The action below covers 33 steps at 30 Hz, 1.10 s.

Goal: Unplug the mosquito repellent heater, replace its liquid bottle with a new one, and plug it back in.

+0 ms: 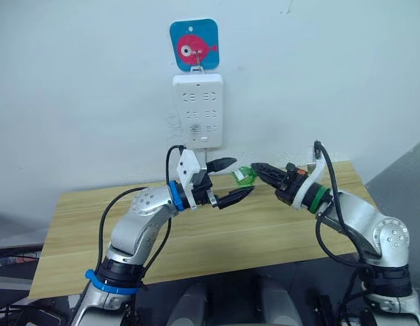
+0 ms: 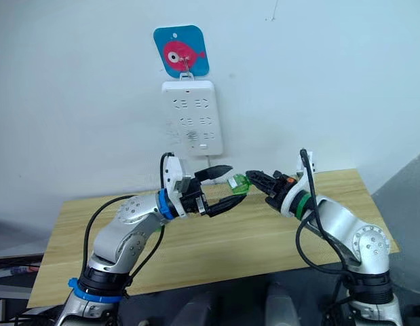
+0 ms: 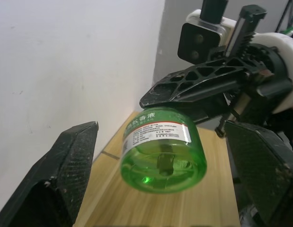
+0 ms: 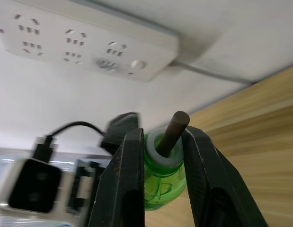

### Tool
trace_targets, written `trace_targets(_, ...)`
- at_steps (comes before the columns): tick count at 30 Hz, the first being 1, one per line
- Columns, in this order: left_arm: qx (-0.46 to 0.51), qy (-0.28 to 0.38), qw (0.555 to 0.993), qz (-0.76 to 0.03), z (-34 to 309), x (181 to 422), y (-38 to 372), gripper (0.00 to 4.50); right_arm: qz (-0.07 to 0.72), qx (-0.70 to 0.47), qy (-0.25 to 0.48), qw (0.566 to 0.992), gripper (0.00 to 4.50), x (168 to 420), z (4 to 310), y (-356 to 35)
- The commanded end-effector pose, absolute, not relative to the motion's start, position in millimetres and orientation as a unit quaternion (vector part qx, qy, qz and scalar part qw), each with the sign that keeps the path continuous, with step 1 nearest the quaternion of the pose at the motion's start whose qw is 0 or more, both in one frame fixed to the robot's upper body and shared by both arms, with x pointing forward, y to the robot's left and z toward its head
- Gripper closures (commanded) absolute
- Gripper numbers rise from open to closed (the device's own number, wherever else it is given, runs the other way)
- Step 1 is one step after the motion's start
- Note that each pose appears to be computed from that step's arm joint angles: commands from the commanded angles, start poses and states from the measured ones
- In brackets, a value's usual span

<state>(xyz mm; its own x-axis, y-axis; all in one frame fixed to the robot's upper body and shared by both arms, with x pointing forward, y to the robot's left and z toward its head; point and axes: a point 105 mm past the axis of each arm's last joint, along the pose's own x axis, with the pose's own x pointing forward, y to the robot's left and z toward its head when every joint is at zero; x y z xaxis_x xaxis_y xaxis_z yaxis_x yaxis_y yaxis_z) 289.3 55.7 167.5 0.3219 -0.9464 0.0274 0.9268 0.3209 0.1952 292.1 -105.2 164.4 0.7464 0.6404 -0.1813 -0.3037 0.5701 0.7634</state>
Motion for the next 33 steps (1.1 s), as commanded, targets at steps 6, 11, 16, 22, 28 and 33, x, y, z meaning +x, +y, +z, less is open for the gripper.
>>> trace_targets(6, 0.131, -0.038, 0.753, -0.643, 173.4, 280.4, 50.7, 0.00, 0.152, -0.090, 0.153, 0.972, 3.77, 322.1, 90.9, -170.6)
trace_targets(11, 0.147, -0.027, 0.743, -0.653, 171.9, 282.5, 47.2, 0.00, 0.098, -0.217, 0.118, 0.964, 3.77, 336.6, 57.7, -199.7)
trace_targets(16, 0.141, -0.032, 0.739, -0.658, 174.2, 282.6, 43.7, 0.00, 0.075, -0.225, 0.095, 0.967, 3.77, 345.0, 42.1, -209.3)
trace_targets(22, 0.136, -0.036, 0.732, -0.667, 178.0, 279.4, 40.9, 0.00, 0.070, -0.217, 0.085, 0.970, 3.77, 352.9, 31.5, -212.0)
trace_targets(28, 0.136, -0.034, 0.732, -0.667, 178.3, 279.5, 41.8, 0.00, 0.075, -0.204, 0.079, 0.973, 3.77, 356.6, 27.1, -209.0)
trace_targets(33, 0.138, -0.034, 0.735, -0.663, 177.8, 279.5, 42.1, 0.00, 0.080, -0.189, 0.076, 0.976, 2.83, 357.2, 27.8, -205.0)
